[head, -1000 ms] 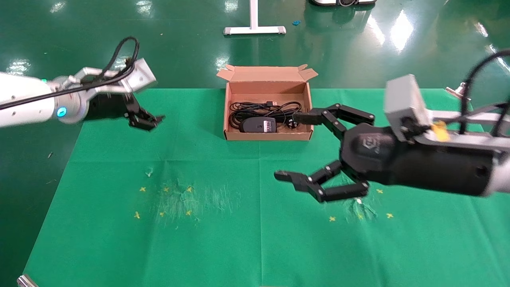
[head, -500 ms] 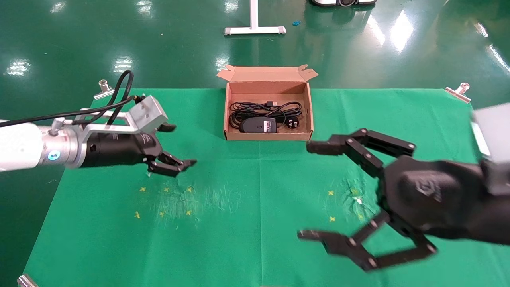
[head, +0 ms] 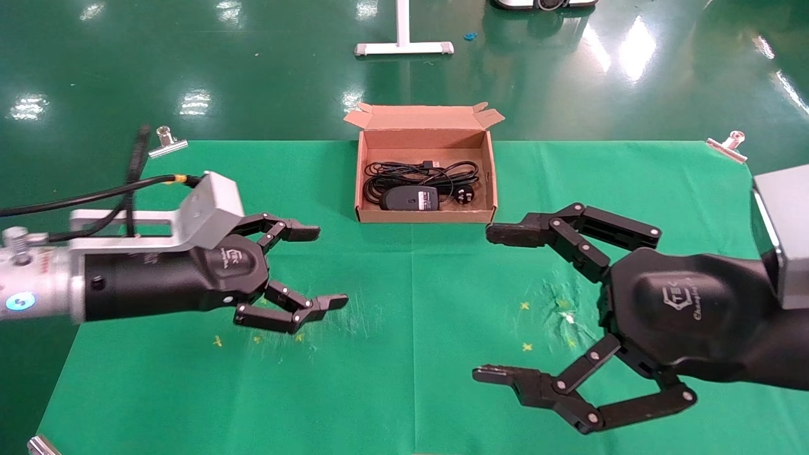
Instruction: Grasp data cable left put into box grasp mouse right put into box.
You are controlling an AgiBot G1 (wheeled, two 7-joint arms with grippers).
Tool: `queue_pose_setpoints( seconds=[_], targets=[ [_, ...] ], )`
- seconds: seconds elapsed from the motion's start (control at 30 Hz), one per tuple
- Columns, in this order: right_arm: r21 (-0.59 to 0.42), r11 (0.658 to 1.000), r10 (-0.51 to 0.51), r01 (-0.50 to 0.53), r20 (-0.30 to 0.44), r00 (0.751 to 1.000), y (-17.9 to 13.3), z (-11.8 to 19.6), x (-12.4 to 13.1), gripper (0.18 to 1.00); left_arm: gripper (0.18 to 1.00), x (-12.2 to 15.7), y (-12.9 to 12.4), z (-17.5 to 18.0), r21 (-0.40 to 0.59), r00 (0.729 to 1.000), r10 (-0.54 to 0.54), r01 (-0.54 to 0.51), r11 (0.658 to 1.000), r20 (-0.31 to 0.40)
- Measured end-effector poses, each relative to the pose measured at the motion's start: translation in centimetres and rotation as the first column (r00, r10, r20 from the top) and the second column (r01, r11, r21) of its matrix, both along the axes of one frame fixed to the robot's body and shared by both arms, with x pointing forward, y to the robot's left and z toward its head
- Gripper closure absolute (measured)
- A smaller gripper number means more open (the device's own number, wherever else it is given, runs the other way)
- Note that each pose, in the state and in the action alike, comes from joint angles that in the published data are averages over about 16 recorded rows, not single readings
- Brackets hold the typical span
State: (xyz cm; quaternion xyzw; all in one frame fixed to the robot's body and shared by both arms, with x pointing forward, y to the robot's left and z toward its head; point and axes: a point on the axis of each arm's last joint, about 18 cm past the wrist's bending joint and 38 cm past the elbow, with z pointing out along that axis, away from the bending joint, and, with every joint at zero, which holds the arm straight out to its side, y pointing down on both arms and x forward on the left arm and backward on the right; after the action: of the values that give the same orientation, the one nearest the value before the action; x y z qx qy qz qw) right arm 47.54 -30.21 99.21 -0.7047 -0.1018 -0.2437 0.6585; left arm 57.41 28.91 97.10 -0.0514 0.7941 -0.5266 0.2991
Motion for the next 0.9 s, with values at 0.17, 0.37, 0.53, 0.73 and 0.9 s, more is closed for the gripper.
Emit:
queue_pose_setpoints(
  seconds=[0.17,0.37,0.53,0.73,0.9],
  targets=[
    [0.0,1.0,0.0,0.0,0.0,1.0,0.0,0.0,0.0,0.178,0.184,-2.7,0.0,0.4,-0.067,0.994,-0.111,0.112,0.991,0.025],
    [0.0,1.0,0.0,0.0,0.0,1.0,0.0,0.0,0.0,0.178,0.184,-6.1,0.4,1.1,-0.135,0.969,-0.233,0.243,0.961,0.085],
    [0.0,1.0,0.0,0.0,0.0,1.0,0.0,0.0,0.0,0.178,0.184,-8.7,0.8,1.8,-0.175,0.938,-0.314,0.336,0.925,0.145],
    [0.0,1.0,0.001,-0.001,0.0,1.0,0.0,0.0,0.0,0.178,0.184,-10.5,1.2,2.3,-0.197,0.912,-0.363,0.398,0.896,0.192],
    [0.001,1.0,0.001,-0.001,-0.001,1.0,0.0,0.0,0.0,0.178,0.184,-10.9,1.3,2.5,-0.201,0.905,-0.374,0.412,0.889,0.202]
  ],
)
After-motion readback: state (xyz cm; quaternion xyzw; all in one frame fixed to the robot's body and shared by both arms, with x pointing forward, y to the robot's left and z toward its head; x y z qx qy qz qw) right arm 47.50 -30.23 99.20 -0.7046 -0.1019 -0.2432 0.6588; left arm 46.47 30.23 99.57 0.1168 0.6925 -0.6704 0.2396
